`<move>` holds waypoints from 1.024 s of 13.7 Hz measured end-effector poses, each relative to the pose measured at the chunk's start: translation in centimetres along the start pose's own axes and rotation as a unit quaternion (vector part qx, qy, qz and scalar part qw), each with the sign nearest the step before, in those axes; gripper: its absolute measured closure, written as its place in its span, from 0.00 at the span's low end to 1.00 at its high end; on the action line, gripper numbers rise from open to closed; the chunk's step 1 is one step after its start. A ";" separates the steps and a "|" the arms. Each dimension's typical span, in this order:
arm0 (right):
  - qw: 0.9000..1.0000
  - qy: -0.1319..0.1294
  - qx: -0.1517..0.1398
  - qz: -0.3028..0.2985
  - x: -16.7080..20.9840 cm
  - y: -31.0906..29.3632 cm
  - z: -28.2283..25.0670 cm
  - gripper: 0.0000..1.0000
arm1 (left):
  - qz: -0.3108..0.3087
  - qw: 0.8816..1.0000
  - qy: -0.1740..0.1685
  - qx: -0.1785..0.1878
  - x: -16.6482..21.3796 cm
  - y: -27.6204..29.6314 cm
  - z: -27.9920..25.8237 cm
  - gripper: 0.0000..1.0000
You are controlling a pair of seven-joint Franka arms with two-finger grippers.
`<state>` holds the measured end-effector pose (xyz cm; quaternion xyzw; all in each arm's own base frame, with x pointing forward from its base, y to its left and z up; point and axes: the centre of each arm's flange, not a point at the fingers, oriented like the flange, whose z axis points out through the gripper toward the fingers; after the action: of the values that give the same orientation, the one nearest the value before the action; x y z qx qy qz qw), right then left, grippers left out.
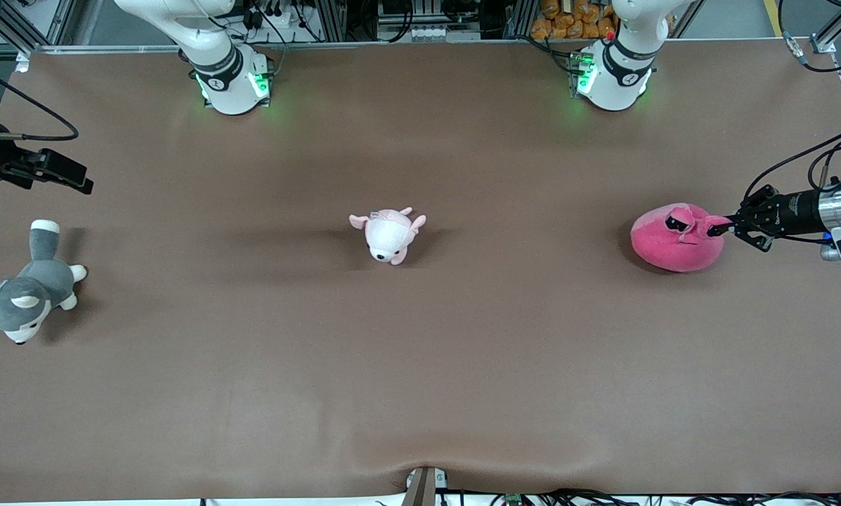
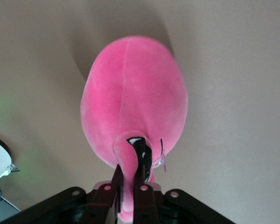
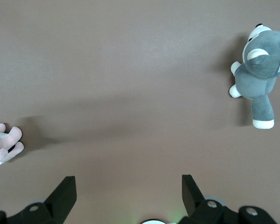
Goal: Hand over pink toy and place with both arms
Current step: 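Lower the left gripper and close it on the pink toy's tail, then lift the pink toy with the left gripper while the right gripper approaches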
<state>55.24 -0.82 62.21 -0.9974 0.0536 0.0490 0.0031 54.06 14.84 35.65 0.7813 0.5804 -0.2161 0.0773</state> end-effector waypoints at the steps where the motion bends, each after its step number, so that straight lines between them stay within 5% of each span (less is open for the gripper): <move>1: 1.000 0.000 0.000 0.000 0.0 0.0 0.0 0.00 | -0.004 1.000 -0.002 0.003 -0.5 0.3 -0.4 0.90; 8: 1.000 0.001 0.000 0.001 0.0 0.1 0.0 0.00 | -0.035 0.997 -0.064 -0.006 -7.1 3.6 -3.9 0.92; 14: 1.000 0.014 0.003 0.001 0.4 0.0 -0.2 0.00 | -0.079 0.988 -0.133 -0.013 -23.8 8.2 -10.0 0.92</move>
<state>55.64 -0.85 62.34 -0.9979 0.0543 0.0350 0.0052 58.70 -4.76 53.74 0.6963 0.6278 -0.3157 0.1462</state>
